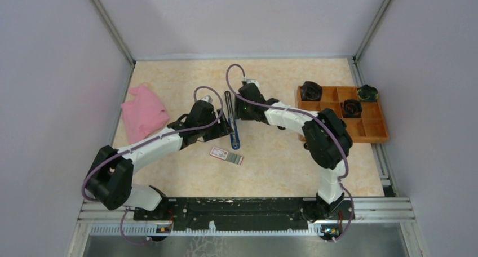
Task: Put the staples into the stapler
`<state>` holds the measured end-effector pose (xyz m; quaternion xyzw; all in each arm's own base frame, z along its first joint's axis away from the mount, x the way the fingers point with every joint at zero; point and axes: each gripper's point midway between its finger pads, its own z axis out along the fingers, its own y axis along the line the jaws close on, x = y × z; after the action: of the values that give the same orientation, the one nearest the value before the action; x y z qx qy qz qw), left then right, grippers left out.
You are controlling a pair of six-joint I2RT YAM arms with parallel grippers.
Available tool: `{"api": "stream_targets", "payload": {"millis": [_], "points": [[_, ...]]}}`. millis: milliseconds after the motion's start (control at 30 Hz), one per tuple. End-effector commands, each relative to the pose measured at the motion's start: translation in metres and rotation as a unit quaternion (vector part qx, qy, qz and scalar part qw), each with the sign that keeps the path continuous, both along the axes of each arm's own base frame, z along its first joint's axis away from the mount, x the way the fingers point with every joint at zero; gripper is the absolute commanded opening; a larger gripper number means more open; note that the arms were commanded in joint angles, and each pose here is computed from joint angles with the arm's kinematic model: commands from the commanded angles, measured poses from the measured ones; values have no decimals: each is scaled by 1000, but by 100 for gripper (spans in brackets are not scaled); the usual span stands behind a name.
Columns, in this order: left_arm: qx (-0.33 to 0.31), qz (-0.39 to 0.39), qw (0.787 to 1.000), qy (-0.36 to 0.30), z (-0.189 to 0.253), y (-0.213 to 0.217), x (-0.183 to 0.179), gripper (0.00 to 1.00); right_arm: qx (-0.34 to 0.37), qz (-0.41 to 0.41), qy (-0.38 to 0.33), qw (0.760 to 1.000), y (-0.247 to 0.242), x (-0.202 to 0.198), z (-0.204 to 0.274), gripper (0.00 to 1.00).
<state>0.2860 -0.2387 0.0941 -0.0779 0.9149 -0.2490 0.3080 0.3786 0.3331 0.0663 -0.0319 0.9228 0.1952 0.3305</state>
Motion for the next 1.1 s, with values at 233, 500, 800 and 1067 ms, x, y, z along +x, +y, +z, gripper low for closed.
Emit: {"api": "stream_targets", "payload": {"millis": [233,500,800,1067], "points": [[66,-27,997,6,-16,-31,20,76,-33,-42,-107,993,-131,20,88,62],[150,-26,988,30,-55,-29,37,69,-73,-46,-112,990,-182,25,90,65],[226,-37,973,33,-70,-8,51,43,-134,2,-56,989,-192,27,49,65],[306,-56,950,21,-68,32,65,26,-148,24,-19,989,-191,26,20,65]]}}
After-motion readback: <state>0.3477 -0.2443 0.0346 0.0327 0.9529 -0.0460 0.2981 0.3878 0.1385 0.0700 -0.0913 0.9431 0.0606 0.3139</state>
